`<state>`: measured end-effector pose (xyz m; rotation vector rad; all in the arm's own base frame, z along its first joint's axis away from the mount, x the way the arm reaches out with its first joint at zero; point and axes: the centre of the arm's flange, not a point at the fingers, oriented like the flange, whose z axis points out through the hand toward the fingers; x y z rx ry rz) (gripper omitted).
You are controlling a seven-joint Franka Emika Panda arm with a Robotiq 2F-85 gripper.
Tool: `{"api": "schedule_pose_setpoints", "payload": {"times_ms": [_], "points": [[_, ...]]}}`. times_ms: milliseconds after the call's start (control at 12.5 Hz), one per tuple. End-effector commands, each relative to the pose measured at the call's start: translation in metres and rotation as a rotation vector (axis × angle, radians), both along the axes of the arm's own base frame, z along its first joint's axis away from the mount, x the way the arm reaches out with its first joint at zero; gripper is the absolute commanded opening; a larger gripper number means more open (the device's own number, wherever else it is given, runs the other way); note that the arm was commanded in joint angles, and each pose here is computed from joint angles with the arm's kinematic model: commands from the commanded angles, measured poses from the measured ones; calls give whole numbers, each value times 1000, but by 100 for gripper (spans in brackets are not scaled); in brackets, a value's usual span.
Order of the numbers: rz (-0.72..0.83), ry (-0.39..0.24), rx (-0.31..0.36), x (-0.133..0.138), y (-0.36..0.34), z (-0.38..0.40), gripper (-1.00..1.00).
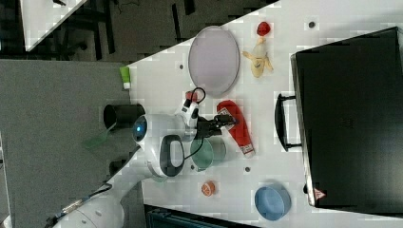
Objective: Pick Ketchup from the table and place it in strainer.
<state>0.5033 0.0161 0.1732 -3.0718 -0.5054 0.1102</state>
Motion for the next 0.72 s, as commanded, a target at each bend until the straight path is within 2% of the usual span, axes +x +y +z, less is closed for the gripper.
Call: {"api": "schedule_pose_setpoints", "payload": {"times_ms": [80,320,720], "points": [[-37,1,2,-4,0,-18,92],[-34,-6,4,-2,2,-20,22],[-39,-83,-11,15,-3,46,22]]}}
